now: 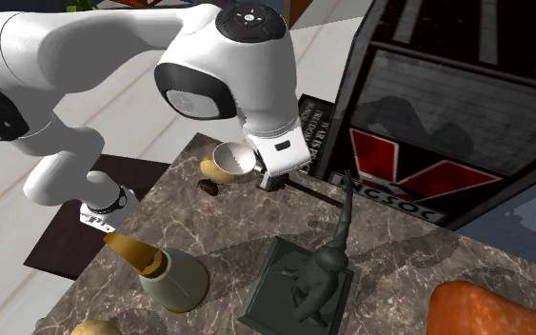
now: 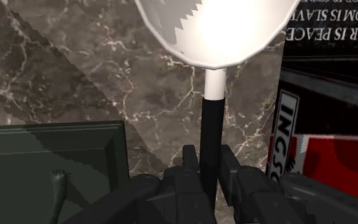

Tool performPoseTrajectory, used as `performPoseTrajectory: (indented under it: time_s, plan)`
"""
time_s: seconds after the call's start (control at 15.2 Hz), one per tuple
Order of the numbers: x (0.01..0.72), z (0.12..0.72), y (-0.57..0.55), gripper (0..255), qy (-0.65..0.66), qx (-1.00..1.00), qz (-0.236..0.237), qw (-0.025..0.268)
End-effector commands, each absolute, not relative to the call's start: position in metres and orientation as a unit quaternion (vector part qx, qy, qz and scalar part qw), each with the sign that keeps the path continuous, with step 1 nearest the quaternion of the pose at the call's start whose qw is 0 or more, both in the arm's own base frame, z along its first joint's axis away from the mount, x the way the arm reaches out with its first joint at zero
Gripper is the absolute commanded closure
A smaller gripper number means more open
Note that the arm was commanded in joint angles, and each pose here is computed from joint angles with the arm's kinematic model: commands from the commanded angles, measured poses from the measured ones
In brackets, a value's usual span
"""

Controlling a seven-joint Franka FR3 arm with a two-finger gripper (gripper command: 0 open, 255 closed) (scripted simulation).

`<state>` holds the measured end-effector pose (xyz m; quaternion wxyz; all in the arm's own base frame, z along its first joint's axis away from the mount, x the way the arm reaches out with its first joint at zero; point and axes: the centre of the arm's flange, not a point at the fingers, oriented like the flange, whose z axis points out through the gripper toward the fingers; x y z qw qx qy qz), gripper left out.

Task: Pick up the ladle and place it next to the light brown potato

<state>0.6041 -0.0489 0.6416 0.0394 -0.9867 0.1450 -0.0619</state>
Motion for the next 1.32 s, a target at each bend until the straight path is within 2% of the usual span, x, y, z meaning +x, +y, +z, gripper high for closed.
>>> performPoseTrajectory:
  time_s: [0.0,1.12,1.25]
  plan:
    - [0.584,0.64,-0.064,255,0.145,-0.987,-0.062,0.04]
    - [0.403,0.641,-0.198,255,0.145,-0.987,-0.062,0.04]
    - [0.399,0.635,-0.201,255,0.145,-0.987,-0.062,0.04]
